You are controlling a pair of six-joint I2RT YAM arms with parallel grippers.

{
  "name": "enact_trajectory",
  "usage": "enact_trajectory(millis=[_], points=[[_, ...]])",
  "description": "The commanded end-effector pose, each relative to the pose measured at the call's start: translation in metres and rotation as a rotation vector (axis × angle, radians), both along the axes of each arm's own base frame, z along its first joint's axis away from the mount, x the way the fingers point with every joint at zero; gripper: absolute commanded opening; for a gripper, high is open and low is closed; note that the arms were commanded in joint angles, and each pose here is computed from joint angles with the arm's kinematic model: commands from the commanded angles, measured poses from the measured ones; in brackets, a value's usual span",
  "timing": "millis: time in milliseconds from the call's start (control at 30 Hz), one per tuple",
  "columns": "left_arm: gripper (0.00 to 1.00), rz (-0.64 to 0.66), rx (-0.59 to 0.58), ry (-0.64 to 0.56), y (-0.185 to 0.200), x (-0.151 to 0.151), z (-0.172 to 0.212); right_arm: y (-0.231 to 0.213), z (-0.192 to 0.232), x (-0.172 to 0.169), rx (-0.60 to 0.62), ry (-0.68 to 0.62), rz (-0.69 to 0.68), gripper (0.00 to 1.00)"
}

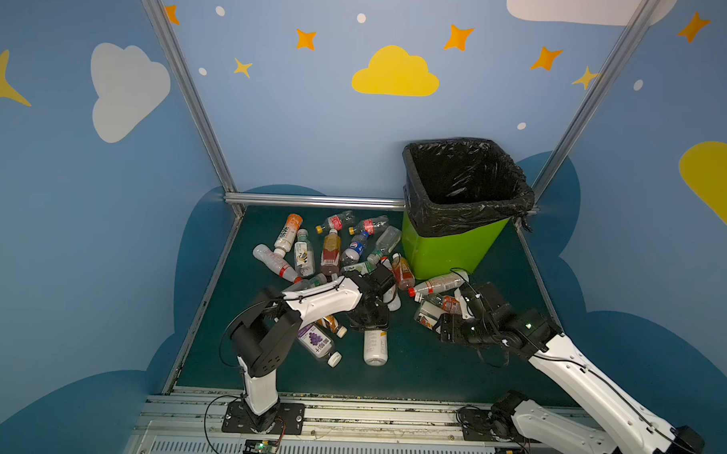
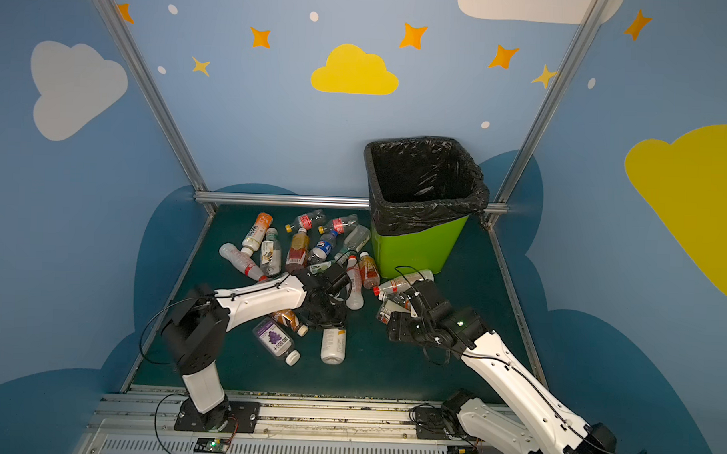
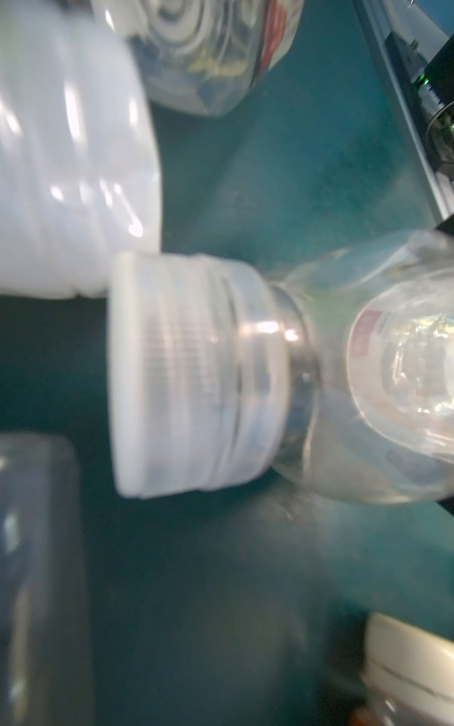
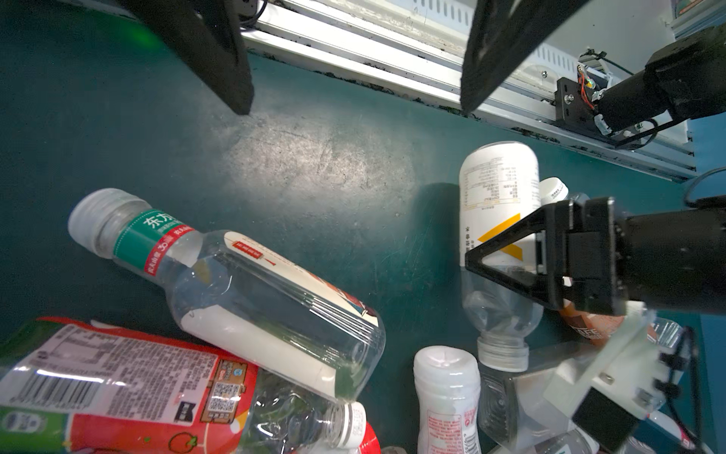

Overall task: Throw the plastic bottles in the bin
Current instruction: 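Lift the yellow-V-label bottle over the bin and open the left gripper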

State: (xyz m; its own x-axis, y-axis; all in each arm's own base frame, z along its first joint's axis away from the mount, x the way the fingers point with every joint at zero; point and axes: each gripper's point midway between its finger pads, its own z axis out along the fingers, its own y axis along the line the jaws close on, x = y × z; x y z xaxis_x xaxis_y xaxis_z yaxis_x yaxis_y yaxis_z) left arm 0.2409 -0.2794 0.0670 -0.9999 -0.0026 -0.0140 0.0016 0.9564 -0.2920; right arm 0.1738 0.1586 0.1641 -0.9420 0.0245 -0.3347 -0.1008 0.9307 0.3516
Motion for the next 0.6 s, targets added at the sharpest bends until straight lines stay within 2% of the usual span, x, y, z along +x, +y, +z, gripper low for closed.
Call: enact_trajectory(millis=[0,133,300,400,467,567], points=[[0.62,0.074,-0.010,-0.047,0.022,0.011,0.035,0.003,0.003,0.002,0.000,-0.013,0.018,0.83],[0.62,0.184,-0.088,-0.139,0.045,0.043,0.082,0.007,0.003,0.004,0.002,-0.006,0.031,0.83],[0.62,0.252,-0.301,-0.404,0.044,0.108,0.180,0.011,0.008,0.012,-0.006,-0.014,0.043,0.83],[0.62,0.205,-0.472,-0.614,0.016,0.155,0.264,0.016,0.014,0.019,-0.006,-0.019,0.048,0.83],[0.61,0.133,-0.634,-0.760,-0.018,0.187,0.332,0.021,0.018,0.025,-0.007,-0.021,0.059,0.83],[0.62,0.039,-0.816,-1.000,-0.068,0.221,0.426,0.028,0.024,0.033,-0.010,-0.019,0.076,0.83]])
